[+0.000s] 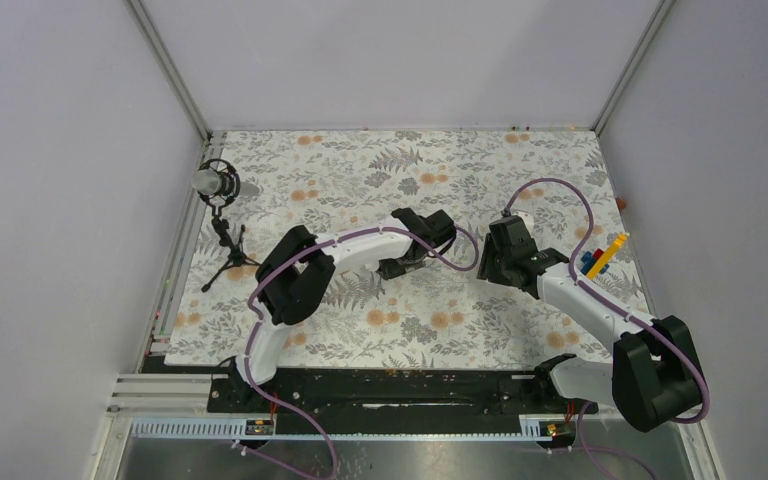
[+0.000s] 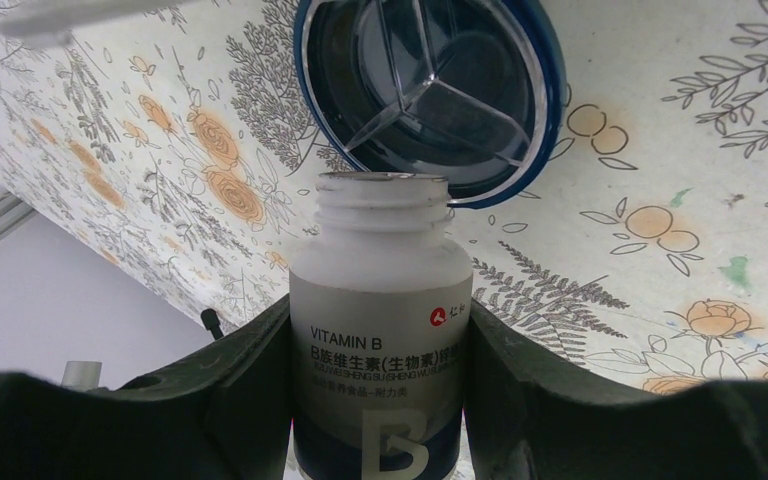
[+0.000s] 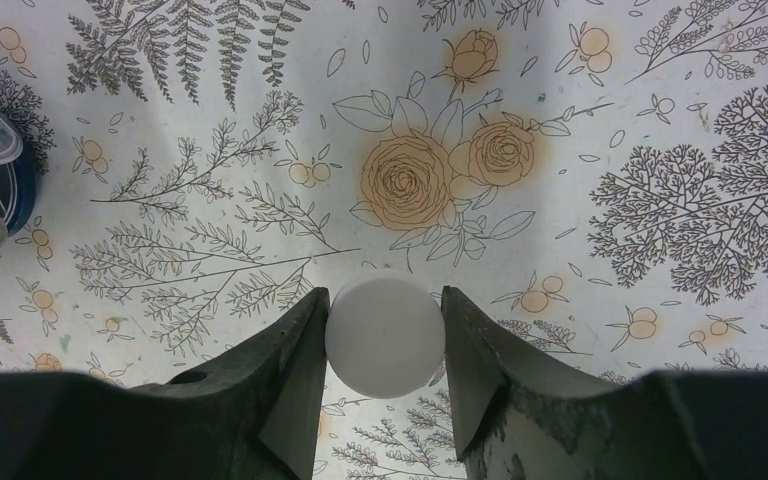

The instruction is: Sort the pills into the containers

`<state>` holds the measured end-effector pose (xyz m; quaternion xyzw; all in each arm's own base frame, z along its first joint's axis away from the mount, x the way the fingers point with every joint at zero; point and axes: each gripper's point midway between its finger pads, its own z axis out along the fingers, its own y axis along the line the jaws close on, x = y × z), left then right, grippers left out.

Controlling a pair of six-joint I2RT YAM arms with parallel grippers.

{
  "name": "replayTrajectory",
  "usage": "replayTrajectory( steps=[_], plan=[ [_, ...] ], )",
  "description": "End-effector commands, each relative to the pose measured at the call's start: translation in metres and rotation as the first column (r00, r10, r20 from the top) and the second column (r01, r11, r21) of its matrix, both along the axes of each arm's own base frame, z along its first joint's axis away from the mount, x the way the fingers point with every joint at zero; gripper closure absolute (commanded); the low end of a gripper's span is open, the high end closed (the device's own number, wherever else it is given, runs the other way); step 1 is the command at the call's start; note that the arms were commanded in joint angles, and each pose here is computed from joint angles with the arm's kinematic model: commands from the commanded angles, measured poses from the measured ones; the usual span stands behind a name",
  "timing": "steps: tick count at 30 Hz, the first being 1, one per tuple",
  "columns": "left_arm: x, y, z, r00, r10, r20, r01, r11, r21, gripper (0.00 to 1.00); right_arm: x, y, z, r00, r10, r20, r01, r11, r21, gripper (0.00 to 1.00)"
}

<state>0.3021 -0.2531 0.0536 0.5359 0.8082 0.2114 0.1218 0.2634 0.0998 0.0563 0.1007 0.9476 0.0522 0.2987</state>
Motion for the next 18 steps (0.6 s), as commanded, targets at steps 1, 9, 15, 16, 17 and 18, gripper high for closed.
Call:
replayTrajectory(
  steps=[1,9,15,16,17,18],
  plan=[
    [0.0115,-0.0056,0.017,0.997,-0.017,0.071,0.016,1.0,0.02,1.0,0.0054,-0.0027,0.0016,1.0,-0.013,0.024,0.013,1.0,0.001,0.74],
    [0.0087,-0.0032,0.0128,0.997,-0.03,0.066,0.026,0.997,0.071,1.0,0.0047,-0.0033,0.0008,1.0,-0.014,0.022,0.014,1.0,0.001,0.74],
    [0.0088,-0.0065,0.0116,0.997,-0.039,0.071,0.034,0.996,0.079,1.0,0.004,-0.0042,-0.0002,1.0,-0.016,0.019,0.016,1.0,-0.001,0.74],
    [0.0093,-0.0063,0.0113,0.997,-0.038,0.071,0.032,0.996,0.082,1.0,0.0046,-0.0039,0.0003,1.0,-0.016,0.022,0.016,1.0,0.0,0.74],
    [0.009,-0.0058,0.0111,0.997,-0.039,0.071,0.033,0.996,0.086,1.0,0.0044,-0.0042,0.0001,1.0,-0.016,0.022,0.016,1.0,0.0,0.74],
    [0.0093,-0.0053,0.0111,0.997,-0.038,0.074,0.031,0.995,0.09,1.0,0.004,-0.0041,-0.0005,1.0,-0.016,0.021,0.016,1.0,0.0,0.74]
  ],
)
